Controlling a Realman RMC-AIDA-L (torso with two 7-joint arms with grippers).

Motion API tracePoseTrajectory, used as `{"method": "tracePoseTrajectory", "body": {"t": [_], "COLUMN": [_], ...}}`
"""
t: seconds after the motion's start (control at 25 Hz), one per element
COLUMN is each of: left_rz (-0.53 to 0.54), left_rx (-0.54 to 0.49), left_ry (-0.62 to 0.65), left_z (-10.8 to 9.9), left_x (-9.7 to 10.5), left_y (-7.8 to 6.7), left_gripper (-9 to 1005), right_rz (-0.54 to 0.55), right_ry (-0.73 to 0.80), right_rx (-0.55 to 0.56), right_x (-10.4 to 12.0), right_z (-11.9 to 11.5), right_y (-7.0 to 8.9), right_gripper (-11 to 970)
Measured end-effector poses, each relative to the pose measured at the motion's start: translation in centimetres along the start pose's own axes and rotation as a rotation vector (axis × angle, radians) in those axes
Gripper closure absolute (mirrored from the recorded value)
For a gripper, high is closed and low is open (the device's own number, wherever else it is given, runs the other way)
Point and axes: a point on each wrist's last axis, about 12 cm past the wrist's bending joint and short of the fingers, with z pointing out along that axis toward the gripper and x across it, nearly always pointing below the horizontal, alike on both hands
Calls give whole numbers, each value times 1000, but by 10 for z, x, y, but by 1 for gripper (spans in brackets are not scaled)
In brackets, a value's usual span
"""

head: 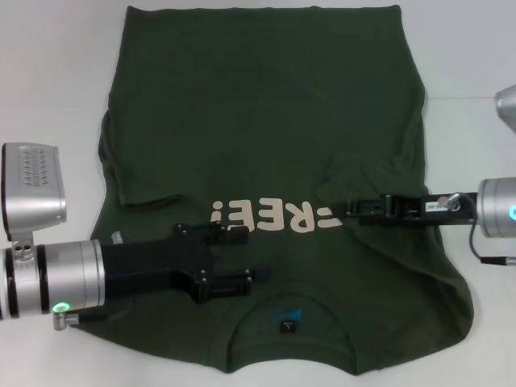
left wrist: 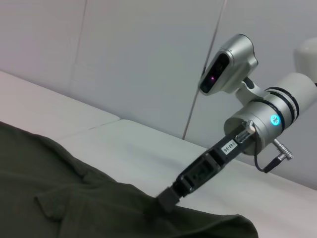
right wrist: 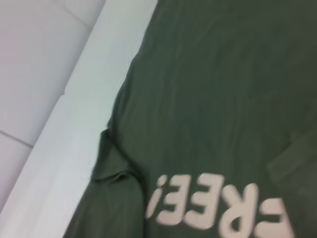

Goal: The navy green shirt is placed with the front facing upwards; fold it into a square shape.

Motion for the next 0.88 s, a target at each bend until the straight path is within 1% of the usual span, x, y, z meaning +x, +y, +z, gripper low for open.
{"method": "tracePoseTrajectory", "body": {"t": [0.28, 0.44, 0.56, 0.72, 0.88], "left_rz": [-1, -4, -5, -5, -5], "left_rx": [1, 0, -1, -1, -5], "left_ry": [-1, -3, -5, -5, -8], "left_z": [-1, -2, -2, -2, -3], "left_x": [1, 1, 1, 1, 1], "left_y": [-1, -1, -1, -1, 0], "left_gripper": [261, 261, 262, 262, 262], "right_rz": [11, 18, 20, 14, 8], "right_ry": [-60, -89, -90, -83, -75], "right_rx": [94, 155, 197, 219, 205], "right_x": [-8, -8, -5, -1, 1], "right_z": [-12, -11, -5, 3, 10], "right_y": [-17, -25, -29, -30, -26], "right_gripper": [133, 133, 133, 132, 132]}}
